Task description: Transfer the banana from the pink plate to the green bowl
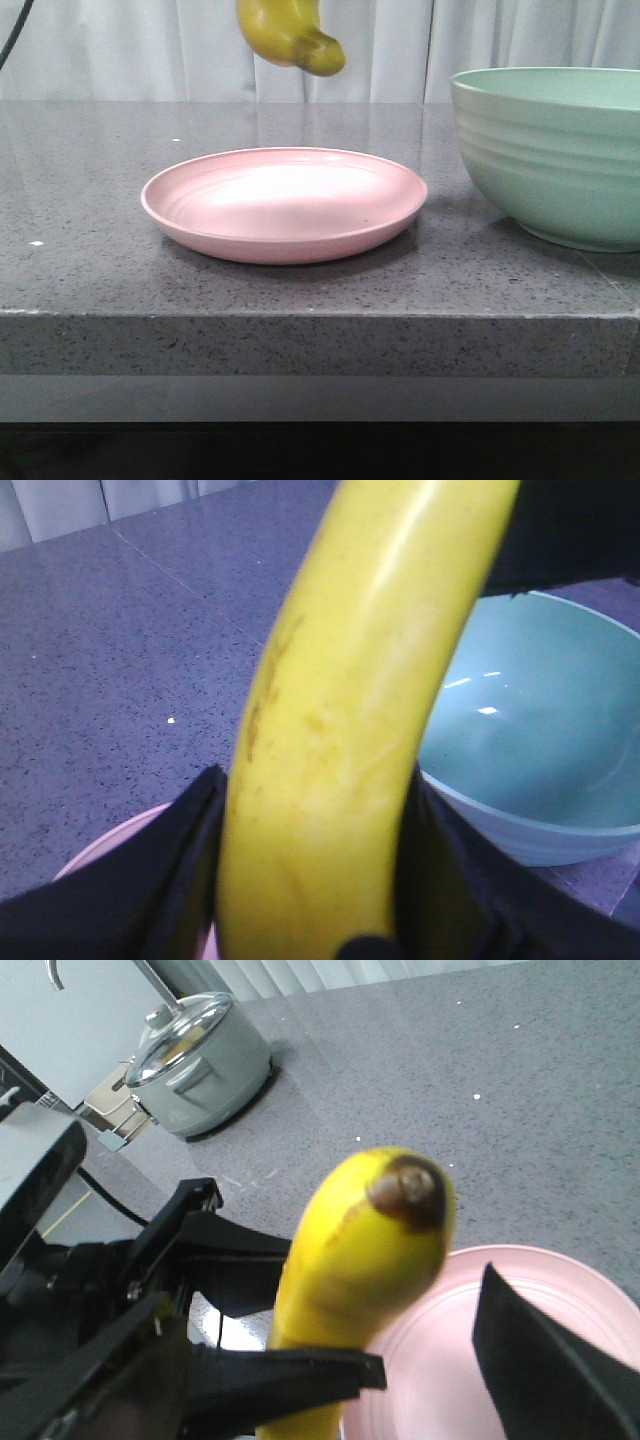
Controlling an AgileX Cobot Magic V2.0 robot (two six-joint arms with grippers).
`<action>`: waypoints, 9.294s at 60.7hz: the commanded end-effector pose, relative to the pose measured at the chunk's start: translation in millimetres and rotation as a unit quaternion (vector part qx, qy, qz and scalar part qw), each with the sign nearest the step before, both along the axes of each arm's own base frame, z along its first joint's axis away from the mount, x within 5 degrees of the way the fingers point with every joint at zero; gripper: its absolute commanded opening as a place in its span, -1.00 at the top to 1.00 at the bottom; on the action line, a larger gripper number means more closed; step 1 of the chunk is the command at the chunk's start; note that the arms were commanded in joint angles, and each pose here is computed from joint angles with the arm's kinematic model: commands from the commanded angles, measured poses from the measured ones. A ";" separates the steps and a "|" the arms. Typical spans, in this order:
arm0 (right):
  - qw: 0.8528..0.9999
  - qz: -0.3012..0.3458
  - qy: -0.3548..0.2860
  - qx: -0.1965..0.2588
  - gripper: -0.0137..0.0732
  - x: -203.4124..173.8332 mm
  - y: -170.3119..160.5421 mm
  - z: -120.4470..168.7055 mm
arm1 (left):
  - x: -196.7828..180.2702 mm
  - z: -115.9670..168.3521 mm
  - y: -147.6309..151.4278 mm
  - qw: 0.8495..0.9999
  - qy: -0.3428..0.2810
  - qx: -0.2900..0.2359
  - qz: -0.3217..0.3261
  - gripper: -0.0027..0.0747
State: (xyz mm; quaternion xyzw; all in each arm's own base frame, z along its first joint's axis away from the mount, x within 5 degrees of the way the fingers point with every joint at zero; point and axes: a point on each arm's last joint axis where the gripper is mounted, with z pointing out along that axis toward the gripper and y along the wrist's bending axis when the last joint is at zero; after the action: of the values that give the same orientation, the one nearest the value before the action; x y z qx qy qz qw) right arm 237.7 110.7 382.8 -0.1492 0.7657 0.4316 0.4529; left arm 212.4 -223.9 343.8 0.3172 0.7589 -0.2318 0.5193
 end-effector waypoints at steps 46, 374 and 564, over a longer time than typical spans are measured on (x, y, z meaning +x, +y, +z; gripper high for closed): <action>0.998 0.022 -0.012 0.056 -0.17 23.0 32.1 16.7 | -4.0 27.4 -0.2 0.997 -0.051 -0.058 -0.003 0.45; 0.955 -0.204 -0.025 -0.214 -0.43 -104.3 -74.8 15.2 | -4.2 26.1 0.0 0.998 -0.047 -0.052 -0.004 -0.31; 0.955 -0.200 -0.015 -0.217 0.85 -104.4 -74.7 8.5 | -153.3 -120.6 225.9 0.879 -0.185 -0.168 0.406 0.98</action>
State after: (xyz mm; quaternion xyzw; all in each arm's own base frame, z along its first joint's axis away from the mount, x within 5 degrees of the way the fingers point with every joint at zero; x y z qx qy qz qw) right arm 132.4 36.2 378.3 -0.0987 0.8701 0.1505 0.4589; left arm 62.2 0.2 210.9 -0.0662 0.7070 -0.0603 0.7015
